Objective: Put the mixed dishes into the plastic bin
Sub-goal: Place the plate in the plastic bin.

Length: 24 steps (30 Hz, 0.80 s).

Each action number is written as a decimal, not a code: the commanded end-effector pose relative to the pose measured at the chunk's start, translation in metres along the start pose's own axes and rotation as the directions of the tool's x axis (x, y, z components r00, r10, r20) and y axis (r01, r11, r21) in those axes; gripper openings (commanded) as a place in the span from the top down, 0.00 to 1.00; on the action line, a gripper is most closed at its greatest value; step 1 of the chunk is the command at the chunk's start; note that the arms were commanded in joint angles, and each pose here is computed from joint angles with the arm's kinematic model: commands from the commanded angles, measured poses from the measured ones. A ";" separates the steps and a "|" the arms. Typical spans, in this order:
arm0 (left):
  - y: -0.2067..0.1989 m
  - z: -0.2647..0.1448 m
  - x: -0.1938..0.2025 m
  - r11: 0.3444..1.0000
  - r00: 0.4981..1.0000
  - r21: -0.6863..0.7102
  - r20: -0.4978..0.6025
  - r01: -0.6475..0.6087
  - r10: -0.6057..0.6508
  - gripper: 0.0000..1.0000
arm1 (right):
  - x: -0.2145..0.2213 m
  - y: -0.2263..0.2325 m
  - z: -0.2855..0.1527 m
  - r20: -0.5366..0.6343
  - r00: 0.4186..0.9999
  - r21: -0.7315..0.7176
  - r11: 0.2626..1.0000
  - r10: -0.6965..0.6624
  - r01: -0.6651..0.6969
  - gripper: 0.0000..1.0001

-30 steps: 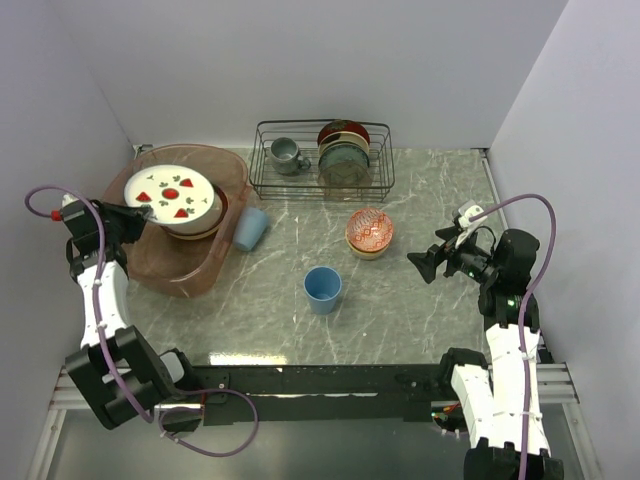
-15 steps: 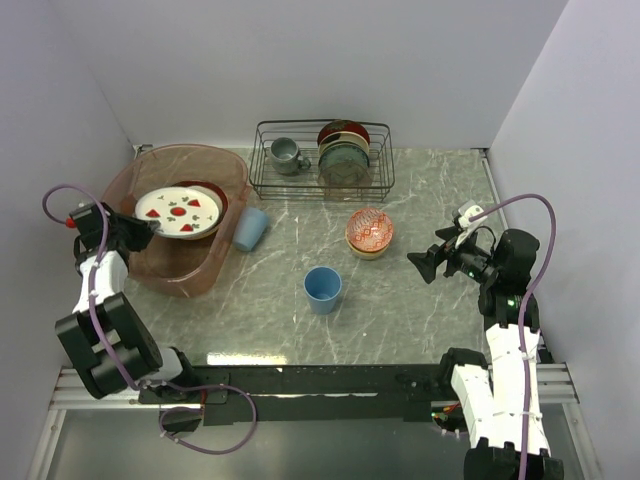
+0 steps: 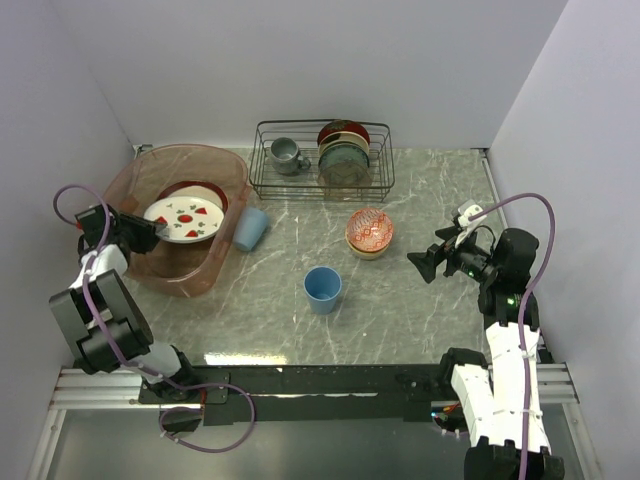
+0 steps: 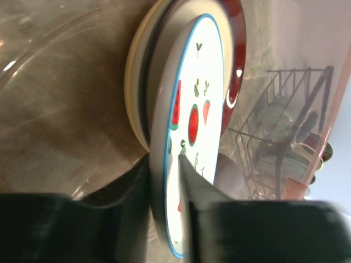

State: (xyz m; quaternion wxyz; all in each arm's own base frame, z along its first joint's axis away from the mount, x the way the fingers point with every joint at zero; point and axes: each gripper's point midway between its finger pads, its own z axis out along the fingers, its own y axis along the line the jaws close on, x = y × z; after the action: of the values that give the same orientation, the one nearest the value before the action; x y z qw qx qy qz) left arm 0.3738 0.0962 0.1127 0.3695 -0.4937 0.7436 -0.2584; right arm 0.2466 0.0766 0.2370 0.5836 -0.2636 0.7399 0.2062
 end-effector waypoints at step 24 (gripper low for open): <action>-0.050 -0.028 -0.042 0.975 0.973 -0.046 0.066 -0.216 0.219 0.05 | 0.001 -0.013 0.002 -0.005 1.000 0.046 0.998 -0.031 0.031 0.00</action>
State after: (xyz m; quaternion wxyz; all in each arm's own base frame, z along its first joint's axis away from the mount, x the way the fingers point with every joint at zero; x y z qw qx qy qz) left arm 0.3840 0.1165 0.1597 0.3907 -0.4483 0.7814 -0.1892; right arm 0.2505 0.0726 0.2330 0.5804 -0.2600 0.7462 0.1969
